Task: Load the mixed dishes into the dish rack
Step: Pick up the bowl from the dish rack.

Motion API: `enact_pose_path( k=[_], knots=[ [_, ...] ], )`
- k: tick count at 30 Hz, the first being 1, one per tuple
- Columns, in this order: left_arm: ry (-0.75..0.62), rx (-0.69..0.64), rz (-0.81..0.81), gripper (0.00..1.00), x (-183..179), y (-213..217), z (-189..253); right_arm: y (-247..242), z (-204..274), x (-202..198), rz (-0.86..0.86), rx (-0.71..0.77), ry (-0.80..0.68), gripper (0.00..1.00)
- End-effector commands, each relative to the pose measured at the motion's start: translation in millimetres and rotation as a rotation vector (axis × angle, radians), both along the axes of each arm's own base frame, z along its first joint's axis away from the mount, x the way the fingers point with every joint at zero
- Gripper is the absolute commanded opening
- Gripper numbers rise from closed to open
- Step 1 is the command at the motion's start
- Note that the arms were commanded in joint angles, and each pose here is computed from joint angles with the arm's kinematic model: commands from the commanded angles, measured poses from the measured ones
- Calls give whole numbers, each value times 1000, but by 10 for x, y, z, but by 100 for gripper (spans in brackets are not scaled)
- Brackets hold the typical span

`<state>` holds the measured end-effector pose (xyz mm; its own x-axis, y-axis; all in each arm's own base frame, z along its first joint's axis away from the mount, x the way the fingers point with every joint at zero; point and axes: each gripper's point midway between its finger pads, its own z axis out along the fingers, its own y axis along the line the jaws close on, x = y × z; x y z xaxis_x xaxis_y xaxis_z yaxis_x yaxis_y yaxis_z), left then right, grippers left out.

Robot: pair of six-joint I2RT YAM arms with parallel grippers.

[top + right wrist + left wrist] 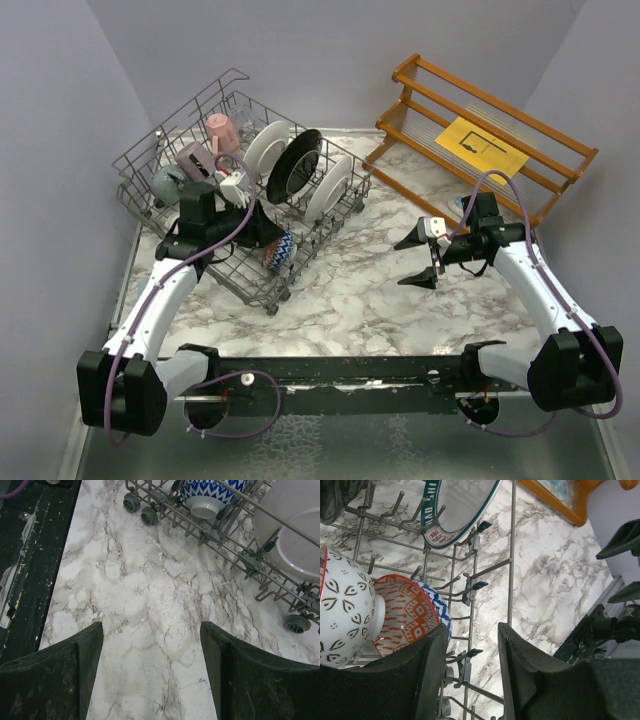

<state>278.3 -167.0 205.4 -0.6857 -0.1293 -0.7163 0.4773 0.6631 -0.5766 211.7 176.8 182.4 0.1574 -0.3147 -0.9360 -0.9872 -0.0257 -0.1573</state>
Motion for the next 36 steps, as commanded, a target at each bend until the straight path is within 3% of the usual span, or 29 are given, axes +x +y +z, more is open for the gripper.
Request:
enact_pose_path(
  k=[1, 8, 20, 28, 30, 33, 36],
  knots=[
    [-52, 67, 80, 47, 80, 0, 52, 15, 16, -26, 6, 26, 19, 78],
    [-86, 131, 121, 47, 85, -21, 43, 17, 8, -24, 5, 26, 22, 78],
    [-76, 126, 131, 47, 92, -45, -35, 19, 20, -10, -1, 28, 24, 78],
    [-139, 83, 135, 48, 89, -67, 91, 6, 27, 55, -32, 15, 32, 78],
    [-184, 57, 141, 51, 91, -73, 187, -5, 33, 103, -57, 5, 37, 78],
    [-251, 21, 193, 66, 102, -21, 354, -30, 48, 189, -104, -11, 41, 78],
    [-303, -18, 234, 74, 90, 27, 478, -59, 53, 259, -143, -18, 42, 79]
  ],
)
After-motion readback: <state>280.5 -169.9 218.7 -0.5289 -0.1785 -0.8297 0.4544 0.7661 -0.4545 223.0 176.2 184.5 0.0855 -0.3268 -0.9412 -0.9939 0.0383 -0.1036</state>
